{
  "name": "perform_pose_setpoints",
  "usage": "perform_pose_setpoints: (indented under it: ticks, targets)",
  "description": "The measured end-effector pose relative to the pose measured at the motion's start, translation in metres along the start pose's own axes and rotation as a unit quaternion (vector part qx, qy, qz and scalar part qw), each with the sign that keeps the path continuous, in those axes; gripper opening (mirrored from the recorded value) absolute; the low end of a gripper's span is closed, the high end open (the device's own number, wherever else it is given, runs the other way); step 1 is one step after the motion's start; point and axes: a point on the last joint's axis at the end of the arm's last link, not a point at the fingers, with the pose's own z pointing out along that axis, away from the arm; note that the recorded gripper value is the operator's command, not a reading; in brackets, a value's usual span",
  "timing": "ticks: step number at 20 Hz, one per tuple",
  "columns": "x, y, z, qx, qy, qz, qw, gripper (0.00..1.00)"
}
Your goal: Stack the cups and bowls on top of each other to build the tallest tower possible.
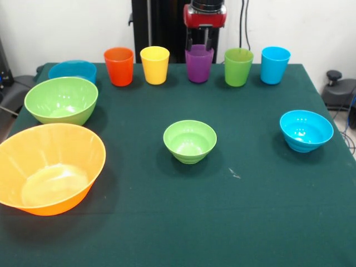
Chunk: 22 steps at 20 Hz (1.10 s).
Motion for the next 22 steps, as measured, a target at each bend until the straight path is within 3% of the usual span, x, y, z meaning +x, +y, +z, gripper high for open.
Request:
perform_pose_setpoints:
  ticks: [22]
  targets:
    - [0.0088,-0.0001,0.0076,0.000,0.009,0.001,1.0000,1.00]
